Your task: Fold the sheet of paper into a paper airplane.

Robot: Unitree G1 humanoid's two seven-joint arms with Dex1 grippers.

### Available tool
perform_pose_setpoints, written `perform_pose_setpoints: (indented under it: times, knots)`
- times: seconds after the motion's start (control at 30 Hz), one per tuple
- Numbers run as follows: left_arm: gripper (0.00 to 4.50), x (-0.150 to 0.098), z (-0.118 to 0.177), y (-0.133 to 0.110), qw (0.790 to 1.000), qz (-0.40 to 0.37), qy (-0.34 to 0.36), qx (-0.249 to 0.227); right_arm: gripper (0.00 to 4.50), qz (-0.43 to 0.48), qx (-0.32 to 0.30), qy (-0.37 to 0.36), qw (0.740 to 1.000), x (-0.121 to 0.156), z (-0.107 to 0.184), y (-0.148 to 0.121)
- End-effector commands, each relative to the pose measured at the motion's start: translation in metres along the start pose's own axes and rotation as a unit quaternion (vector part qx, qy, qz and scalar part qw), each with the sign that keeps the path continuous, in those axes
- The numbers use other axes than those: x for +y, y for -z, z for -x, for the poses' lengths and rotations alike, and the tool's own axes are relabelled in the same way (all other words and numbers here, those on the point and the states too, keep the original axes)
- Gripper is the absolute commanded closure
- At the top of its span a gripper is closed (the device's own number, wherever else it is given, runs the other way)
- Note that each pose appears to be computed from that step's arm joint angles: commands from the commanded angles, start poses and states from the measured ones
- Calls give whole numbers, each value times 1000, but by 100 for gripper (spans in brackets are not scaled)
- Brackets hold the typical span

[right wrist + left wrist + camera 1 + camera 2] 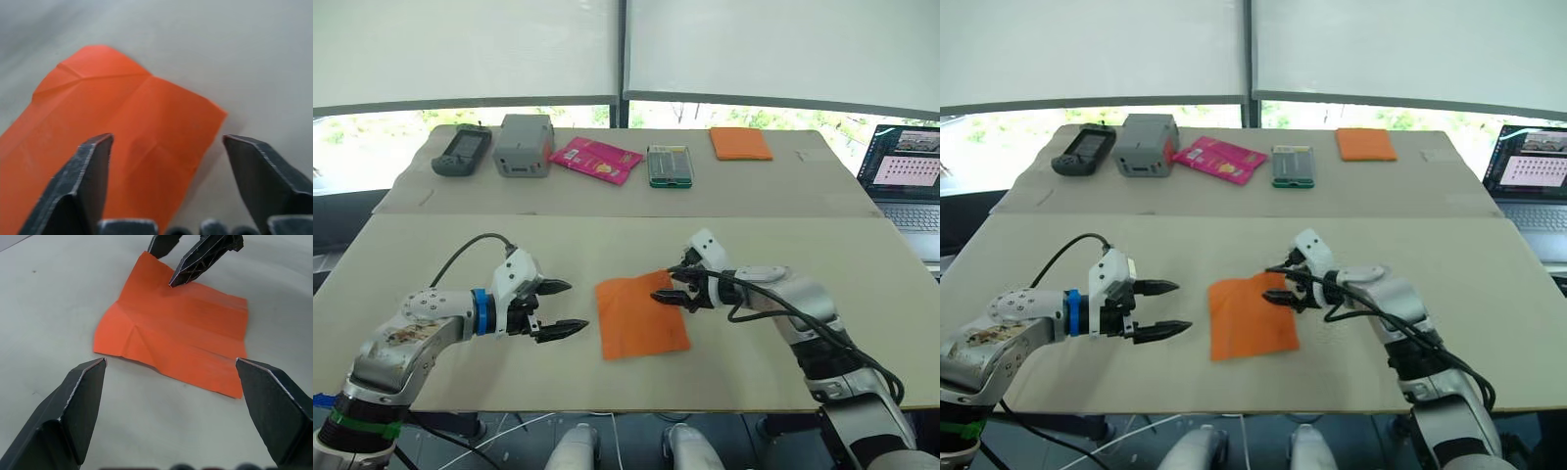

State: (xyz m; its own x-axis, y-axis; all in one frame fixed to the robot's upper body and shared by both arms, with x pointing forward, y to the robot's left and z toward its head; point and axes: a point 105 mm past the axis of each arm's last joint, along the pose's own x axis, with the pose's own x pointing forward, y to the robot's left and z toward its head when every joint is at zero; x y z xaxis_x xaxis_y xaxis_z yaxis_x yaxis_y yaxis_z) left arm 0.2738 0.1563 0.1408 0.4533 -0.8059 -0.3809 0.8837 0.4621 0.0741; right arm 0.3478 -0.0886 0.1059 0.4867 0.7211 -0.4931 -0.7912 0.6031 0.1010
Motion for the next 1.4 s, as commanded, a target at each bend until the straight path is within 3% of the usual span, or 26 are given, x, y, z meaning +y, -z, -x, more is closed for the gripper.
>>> perform_pose_setpoints:
  times: [0.03, 0.27, 0.3, 0.5, 0.67, 0.93, 1.13, 1.4]
  knots:
    - [0, 1, 9, -10, 999, -23, -20, -16, 190, -20, -23, -39, 999, 14, -1, -11]
    - [0, 4, 14, -8, 999, -20, -39, -16, 434, -93, -34, -75, 992, 37, -24, -13]
    - [0, 4, 14, -8, 999, -20, -40, -17, 446, -93, -36, -75, 992, 38, -27, -15]
    - [0, 4, 16, -9, 998, -20, -48, -25, 446, -115, -60, -75, 989, 47, -40, -30]
    - [0, 6, 15, -7, 998, -17, -55, -31, 446, -115, -66, -49, 990, 32, -38, -32]
    - [0, 11, 6, -3, 997, -22, -56, -46, 446, -84, -65, -64, 992, 24, -43, -46]
    - [0, 13, 5, -2, 997, -22, -54, -49, 446, -71, -52, -54, 995, 12, -45, -41]
    - [249, 12, 0, -10, 996, -29, -34, -77, 450, -30, -68, -58, 996, 10, -33, -49]
